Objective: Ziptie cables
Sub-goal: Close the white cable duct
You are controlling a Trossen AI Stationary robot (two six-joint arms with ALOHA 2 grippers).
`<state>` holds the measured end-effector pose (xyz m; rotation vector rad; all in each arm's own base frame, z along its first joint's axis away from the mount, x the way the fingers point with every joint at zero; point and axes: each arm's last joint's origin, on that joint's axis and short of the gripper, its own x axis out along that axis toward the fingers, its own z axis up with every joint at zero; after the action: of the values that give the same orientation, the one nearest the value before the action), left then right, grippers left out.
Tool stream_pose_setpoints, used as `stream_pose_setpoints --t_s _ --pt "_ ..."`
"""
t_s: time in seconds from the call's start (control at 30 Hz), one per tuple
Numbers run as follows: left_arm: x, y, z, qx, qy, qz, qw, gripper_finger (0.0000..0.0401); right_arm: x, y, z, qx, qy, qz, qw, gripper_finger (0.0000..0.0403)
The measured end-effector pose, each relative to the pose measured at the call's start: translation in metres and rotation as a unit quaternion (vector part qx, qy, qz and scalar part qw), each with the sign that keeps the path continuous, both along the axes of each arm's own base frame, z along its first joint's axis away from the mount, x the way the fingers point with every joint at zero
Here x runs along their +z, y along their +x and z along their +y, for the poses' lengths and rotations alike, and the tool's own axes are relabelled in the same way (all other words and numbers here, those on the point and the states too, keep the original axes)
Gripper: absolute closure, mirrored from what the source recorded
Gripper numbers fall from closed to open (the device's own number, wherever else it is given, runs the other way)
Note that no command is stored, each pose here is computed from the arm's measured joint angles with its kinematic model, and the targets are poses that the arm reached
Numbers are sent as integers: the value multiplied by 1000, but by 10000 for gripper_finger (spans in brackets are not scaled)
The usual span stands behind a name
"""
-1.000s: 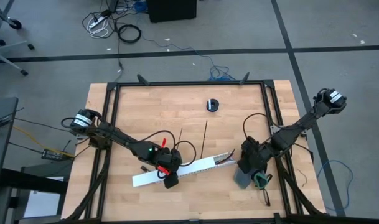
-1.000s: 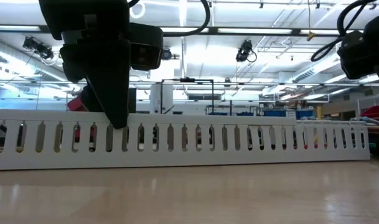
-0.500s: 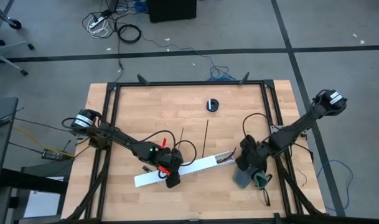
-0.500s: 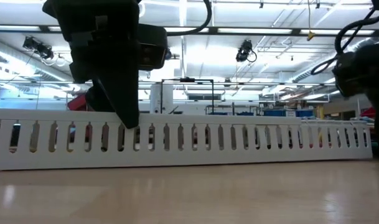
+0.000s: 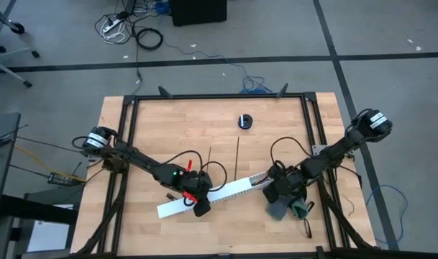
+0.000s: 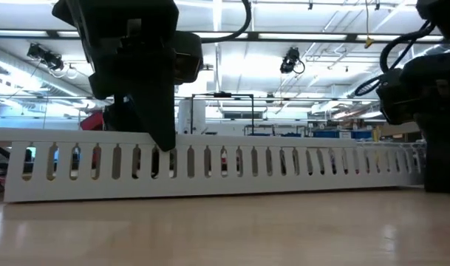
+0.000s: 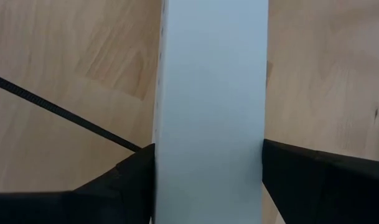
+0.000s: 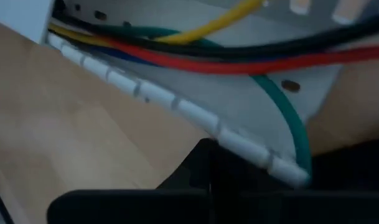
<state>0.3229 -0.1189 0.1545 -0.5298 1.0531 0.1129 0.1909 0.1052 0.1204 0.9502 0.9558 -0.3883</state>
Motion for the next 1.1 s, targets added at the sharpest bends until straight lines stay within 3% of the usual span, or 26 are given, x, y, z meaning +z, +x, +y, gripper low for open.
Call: stream_pose_setpoints --t_s 0.13,0.3,0.67,1.1 --pt "0 -2 1 8 -2 13 1000 160 15 -13 -1 18 1 29 999 403" --pt "0 -2 0 -2 4 10 1000 160 24 -34 -16 -11 -33 86 996 403" --pt "0 -2 0 -31 16 6 999 160 21 -8 -21 -15 -13 25 999 403" --pt "1 -2 -2 -32 16 5 999 160 15 -12 -20 -21 -13 61 998 403"
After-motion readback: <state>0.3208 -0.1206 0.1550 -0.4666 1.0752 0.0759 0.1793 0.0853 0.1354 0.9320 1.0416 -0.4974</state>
